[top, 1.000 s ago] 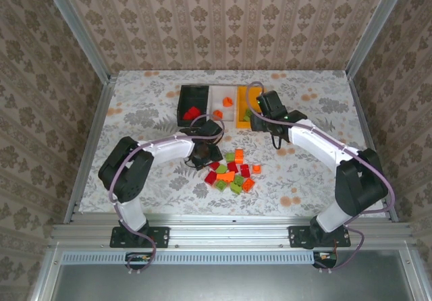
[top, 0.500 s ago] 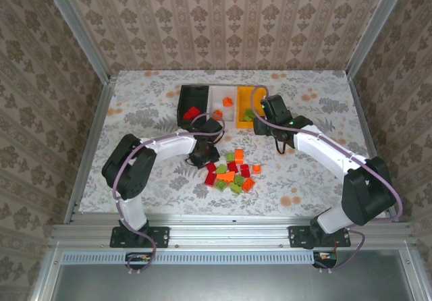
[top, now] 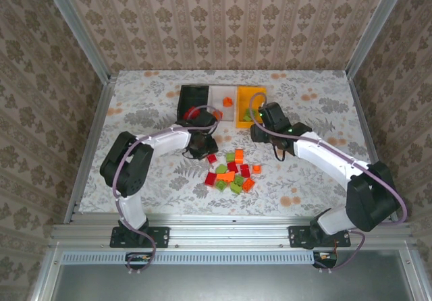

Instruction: Sort the legos into containers by color

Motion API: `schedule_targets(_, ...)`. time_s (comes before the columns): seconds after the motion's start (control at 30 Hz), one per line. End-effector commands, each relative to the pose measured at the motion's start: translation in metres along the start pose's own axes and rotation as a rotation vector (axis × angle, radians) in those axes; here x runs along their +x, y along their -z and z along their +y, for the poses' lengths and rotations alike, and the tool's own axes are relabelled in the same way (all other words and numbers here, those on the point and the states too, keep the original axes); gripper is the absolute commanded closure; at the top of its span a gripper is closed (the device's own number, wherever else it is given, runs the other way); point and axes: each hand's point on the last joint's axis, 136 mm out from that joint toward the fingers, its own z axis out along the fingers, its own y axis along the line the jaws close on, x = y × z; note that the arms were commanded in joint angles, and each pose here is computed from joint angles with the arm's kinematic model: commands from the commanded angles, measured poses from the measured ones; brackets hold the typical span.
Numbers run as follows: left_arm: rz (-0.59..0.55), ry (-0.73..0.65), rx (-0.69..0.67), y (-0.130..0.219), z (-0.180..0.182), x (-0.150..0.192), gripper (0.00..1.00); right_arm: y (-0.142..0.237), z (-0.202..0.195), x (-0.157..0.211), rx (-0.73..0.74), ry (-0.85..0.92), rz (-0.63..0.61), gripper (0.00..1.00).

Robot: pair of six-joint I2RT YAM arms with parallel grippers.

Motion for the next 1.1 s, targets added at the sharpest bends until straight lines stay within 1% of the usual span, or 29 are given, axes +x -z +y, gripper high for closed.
schedule_targets(0.0,-0.156,-0.087,0.11,0.034,-0.035,-0.04,0.83,0.003,0.015,0.011,-0.041,-0.046,-0.004,0.41)
schedule_targets(0.1,-0.228,-0.135,0.105,0.063,-0.038,-0.059,0.83,-0.002,0.017,0.021,-0.036,-0.077,0.001,0.41)
schedule_targets(0.2,-0.311,-0.183,0.058,0.093,-0.031,-0.096,0.81,-0.006,0.013,0.027,-0.018,-0.094,0.007,0.41)
schedule_targets(0.3,-0.376,-0.228,-0.043,0.114,-0.02,-0.137,0.81,-0.01,0.015,0.03,-0.026,-0.108,0.017,0.41)
schedule_targets(0.37,-0.407,-0.268,-0.14,0.117,-0.013,-0.161,0.81,-0.014,0.016,0.033,-0.029,-0.12,0.026,0.41)
schedule_targets(0.43,-0.413,-0.283,-0.214,0.111,-0.006,-0.182,0.82,-0.017,0.018,0.034,-0.034,-0.129,0.032,0.41)
schedule_targets(0.5,-0.389,-0.299,-0.226,0.098,-0.012,-0.194,0.82,-0.018,0.018,0.034,-0.034,-0.131,0.036,0.41)
schedule_targets(0.53,-0.387,-0.277,-0.236,0.095,-0.003,-0.208,0.82,-0.017,0.017,0.035,-0.033,-0.13,0.038,0.41)
schedule_targets(0.6,-0.372,-0.29,-0.228,0.081,-0.006,-0.222,0.82,-0.016,0.016,0.036,-0.031,-0.127,0.038,0.41)
schedule_targets(0.7,-0.325,-0.299,-0.248,0.063,-0.005,-0.231,0.82,-0.013,0.014,0.038,-0.028,-0.124,0.038,0.41)
schedule_targets(0.8,-0.297,-0.318,-0.249,0.048,-0.008,-0.235,0.79,-0.011,0.012,0.039,-0.025,-0.122,0.037,0.41)
schedule_targets(0.97,-0.279,-0.32,-0.234,0.037,-0.009,-0.235,0.66,-0.012,0.015,0.041,-0.036,-0.117,0.049,0.41)
schedule_targets(1.0,-0.278,-0.32,-0.228,0.037,-0.011,-0.235,0.61,-0.012,0.016,0.042,-0.04,-0.119,0.054,0.41)
schedule_targets(1.07,-0.275,-0.32,-0.213,0.041,-0.013,-0.233,0.48,-0.015,0.02,0.044,-0.049,-0.121,0.067,0.41)
